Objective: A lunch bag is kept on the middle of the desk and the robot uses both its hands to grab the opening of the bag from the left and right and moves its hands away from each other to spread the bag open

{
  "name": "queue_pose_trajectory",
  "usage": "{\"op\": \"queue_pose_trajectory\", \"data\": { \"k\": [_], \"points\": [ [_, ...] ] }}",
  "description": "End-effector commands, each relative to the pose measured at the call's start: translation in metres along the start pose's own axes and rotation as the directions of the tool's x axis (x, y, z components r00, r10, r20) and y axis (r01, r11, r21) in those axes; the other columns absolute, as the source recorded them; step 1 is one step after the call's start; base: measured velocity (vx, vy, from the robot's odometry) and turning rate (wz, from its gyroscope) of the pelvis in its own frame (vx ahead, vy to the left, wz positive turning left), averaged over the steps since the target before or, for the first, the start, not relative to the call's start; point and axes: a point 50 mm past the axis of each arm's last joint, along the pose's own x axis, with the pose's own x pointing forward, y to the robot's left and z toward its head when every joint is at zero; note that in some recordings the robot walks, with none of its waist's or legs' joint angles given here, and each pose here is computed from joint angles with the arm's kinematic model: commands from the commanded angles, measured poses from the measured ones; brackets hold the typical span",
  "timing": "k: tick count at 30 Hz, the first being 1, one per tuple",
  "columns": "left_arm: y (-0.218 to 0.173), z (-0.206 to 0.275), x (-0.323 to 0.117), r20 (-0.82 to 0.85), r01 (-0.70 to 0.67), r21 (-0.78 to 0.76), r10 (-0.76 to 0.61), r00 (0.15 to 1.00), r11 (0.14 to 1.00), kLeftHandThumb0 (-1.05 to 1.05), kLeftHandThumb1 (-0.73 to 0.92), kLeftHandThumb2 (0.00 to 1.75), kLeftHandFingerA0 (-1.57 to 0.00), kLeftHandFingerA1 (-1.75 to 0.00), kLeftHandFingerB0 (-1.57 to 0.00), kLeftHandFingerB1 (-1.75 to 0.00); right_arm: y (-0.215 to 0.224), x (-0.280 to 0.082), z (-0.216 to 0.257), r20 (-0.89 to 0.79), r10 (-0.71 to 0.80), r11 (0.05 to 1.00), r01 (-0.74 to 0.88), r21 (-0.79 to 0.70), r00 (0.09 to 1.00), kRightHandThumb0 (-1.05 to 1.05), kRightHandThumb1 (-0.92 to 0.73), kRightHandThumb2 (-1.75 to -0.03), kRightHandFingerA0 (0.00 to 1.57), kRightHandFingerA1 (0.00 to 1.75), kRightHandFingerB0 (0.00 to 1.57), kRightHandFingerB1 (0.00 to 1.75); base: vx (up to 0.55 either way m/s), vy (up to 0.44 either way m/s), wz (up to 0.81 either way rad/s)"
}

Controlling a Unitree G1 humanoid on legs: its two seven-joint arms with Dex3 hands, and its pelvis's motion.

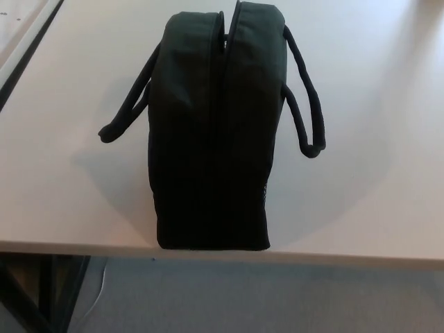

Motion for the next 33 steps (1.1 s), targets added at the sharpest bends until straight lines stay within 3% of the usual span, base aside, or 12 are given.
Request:
{"op": "queue_pose_trajectory", "data": {
  "k": [1, 4, 5, 12, 13, 14, 16, 17, 18, 26, 32, 33],
  "points": [
    [0.041, 0.073, -0.034, 0.596, -0.22, -0.004, 0.179, 0.783, 0.976, 0.05, 0.37, 0.84, -0.31, -0.56, -0.04, -0.46, -0.029, -0.037, 0.057, 0.52, -0.127, 0.976, 0.201, -0.087, 0.844, -0.31, -0.43, -0.59, 0.31, 0.44, 0.22, 0.35, 0.0, 0.0, 0.0],
    [0.059, 0.085, -0.025, 0.669, -0.292, -0.065, 0.259, 0.697, 0.954, 0.06, 0.57, 0.57, -0.4, -0.4, -0.14, -0.28, -0.04, -0.035, 0.067, 0.563, -0.205, 0.962, 0.272, -0.037, 0.801, -0.2, -0.32, -0.82, 0.38, 0.6, 0.11, 0.47, 0.0, 0.0, 0.0],
    [0.064, 0.089, -0.022, 0.682, -0.311, -0.063, 0.268, 0.68, 0.948, 0.05, 0.58, 0.57, -0.38, -0.39, -0.14, -0.28, -0.046, -0.033, 0.072, 0.581, -0.221, 0.952, 0.302, -0.045, 0.783, -0.26, -0.49, -0.54, 0.7, 0.58, 0.23, 0.31, 0.0, 0.0, 0.0],
    [0.113, 0.136, -0.001, 0.799, -0.478, -0.087, 0.347, 0.49, 0.874, 0.06, 0.56, 0.56, -0.37, -0.39, -0.15, -0.27, -0.102, -0.004, 0.12, 0.722, -0.299, 0.874, 0.483, -0.057, 0.625, -0.21, -0.34, -0.83, 0.31, 0.57, 0.09, 0.47, 0.0, 0.0, 0.0],
    [0.123, 0.153, 0.005, 0.838, -0.52, -0.103, 0.355, 0.413, 0.848, 0.01, 0.39, 0.87, -0.24, -0.53, -0.02, -0.46, -0.115, 0.003, 0.134, 0.756, -0.311, 0.85, 0.525, -0.05, 0.576, -0.25, -0.49, -0.55, 0.75, 0.59, 0.21, 0.31, 0.0, 0.0, 0.0],
    [0.143, 0.19, 0.013, 0.899, -0.583, -0.145, 0.353, 0.259, 0.799, -0.12, 0.59, 0.59, -0.31, -0.31, -0.14, -0.32, -0.141, 0.014, 0.167, 0.817, -0.333, 0.798, 0.603, -0.022, 0.471, -0.19, -0.36, -0.84, 0.75, 0.73, 0.09, 0.48, 0.0, 0.0, 0.0],
    [0.156, 0.22, 0.017, 0.929, -0.593, -0.154, 0.32, 0.185, 0.79, -0.11, 0.6, 0.59, -0.3, -0.31, -0.17, -0.32, -0.155, 0.021, 0.19, 0.849, -0.332, 0.769, 0.639, -0.008, 0.411, -0.33, -0.47, -0.61, 0.84, 0.73, 0.2, 0.35, 0.0, 0.0, 0.0],
    [0.159, 0.234, 0.02, 0.936, -0.598, -0.164, 0.315, 0.157, 0.785, -0.08, 0.39, 0.87, -0.26, -0.54, -0.06, -0.48, -0.16, 0.023, 0.202, 0.867, -0.326, 0.757, 0.654, 0.0, 0.377, -0.15, -0.33, -0.82, 0.39, 0.6, 0.12, 0.48, 0.0, 0.0, 0.0],
    [0.161, 0.25, 0.022, 0.941, -0.612, -0.173, 0.312, 0.128, 0.772, -0.05, 0.39, 0.88, -0.28, -0.55, -0.05, -0.48, -0.165, 0.025, 0.216, 0.887, -0.319, 0.741, 0.671, 0.014, 0.334, -0.2, -0.48, -0.54, 0.55, 0.46, 0.26, 0.32, 0.0, 0.0, 0.0],
    [0.161, 0.326, 0.024, 0.977, -0.706, -0.197, 0.195, -0.084, 0.681, 0.12, 0.53, 0.56, -0.52, -0.41, -0.22, -0.3, -0.184, 0.039, 0.273, 0.932, -0.282, 0.693, 0.72, 0.031, 0.23, -0.33, -0.41, -0.61, 0.33, 0.41, 0.22, 0.35, 0.0, 0.0, 0.0],
    [0.151, 0.346, 0.035, 0.986, -0.745, -0.164, 0.104, -0.126, 0.647, 0.0, 0.38, 0.87, -0.3, -0.56, -0.1, -0.48, -0.186, 0.042, 0.304, 0.953, -0.218, 0.666, 0.745, -0.013, 0.212, -0.32, -0.48, -0.55, 0.78, 0.49, 0.29, 0.31, 0.0, 0.0, 0.0],
    [0.15, 0.347, 0.036, 0.987, -0.747, -0.16, 0.101, -0.124, 0.645, 0.0, 0.54, 0.56, -0.47, -0.37, -0.22, -0.3, -0.186, 0.043, 0.306, 0.953, -0.218, 0.665, 0.746, -0.011, 0.208, -0.32, -0.48, -0.55, 0.85, 0.55, 0.32, 0.32, 0.0, 0.0, 0.0]
  ]
}}
